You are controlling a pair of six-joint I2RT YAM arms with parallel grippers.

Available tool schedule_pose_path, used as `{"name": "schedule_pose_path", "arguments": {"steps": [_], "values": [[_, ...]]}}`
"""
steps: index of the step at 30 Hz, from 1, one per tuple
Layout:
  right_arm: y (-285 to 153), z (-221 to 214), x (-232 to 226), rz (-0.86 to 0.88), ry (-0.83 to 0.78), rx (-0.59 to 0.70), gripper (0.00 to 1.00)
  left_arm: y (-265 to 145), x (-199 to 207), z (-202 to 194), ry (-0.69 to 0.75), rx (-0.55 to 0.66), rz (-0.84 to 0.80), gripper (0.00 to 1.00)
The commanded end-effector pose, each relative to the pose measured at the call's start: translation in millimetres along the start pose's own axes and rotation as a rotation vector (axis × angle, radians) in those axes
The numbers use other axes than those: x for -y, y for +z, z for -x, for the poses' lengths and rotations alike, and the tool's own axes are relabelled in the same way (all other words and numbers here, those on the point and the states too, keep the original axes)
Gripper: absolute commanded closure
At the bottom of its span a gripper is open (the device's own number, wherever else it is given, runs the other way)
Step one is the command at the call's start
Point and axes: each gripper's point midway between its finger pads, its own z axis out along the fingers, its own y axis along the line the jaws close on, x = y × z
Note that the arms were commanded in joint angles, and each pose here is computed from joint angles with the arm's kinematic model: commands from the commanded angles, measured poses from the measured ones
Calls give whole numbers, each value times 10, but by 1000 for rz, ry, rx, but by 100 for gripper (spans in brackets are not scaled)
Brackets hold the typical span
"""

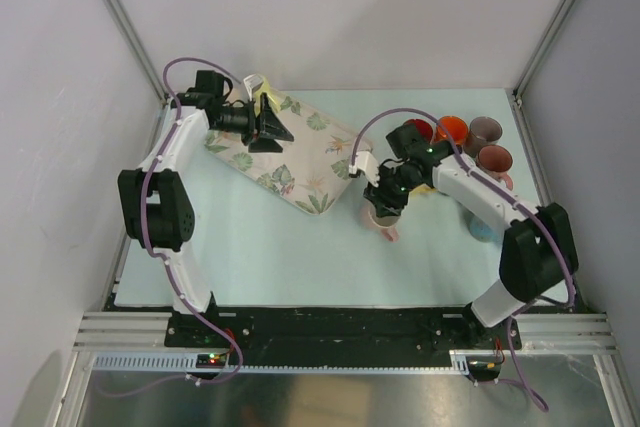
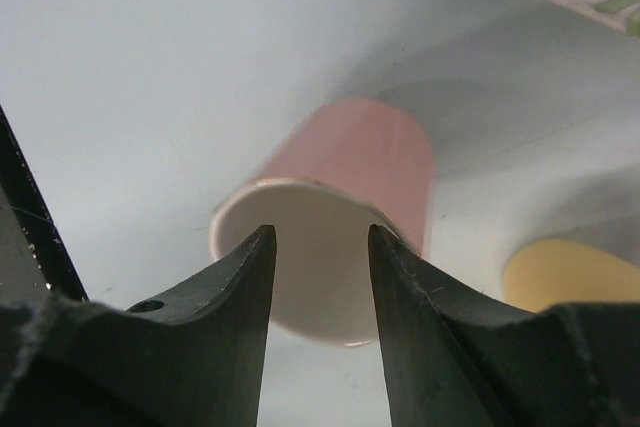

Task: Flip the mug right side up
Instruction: Place the cup at the center of the board.

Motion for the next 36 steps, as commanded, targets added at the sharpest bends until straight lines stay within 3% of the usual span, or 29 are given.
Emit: {"name": "schedule_pose_path", "arguments": {"steps": [1, 14, 18, 23, 32, 36], "values": [[102, 221, 155, -7, -25, 51, 53, -88, 170, -42, 59, 15, -24, 22], [-91, 356, 197, -70, -22, 76, 52, -99, 162, -63, 66, 17, -15, 22], [-267, 331, 104, -104, 16, 83, 46, -103, 168, -63, 71, 19, -15, 22], [-401, 267, -33, -141, 118, 97, 41, -100, 173, -60, 74, 18, -15, 22], [-151, -144, -207, -146, 371, 8, 28, -78, 185, -76, 74, 12, -17, 22], [-35, -178, -135, -172, 454, 3, 27, -75, 191, -86, 76, 10, -16, 22]]}}
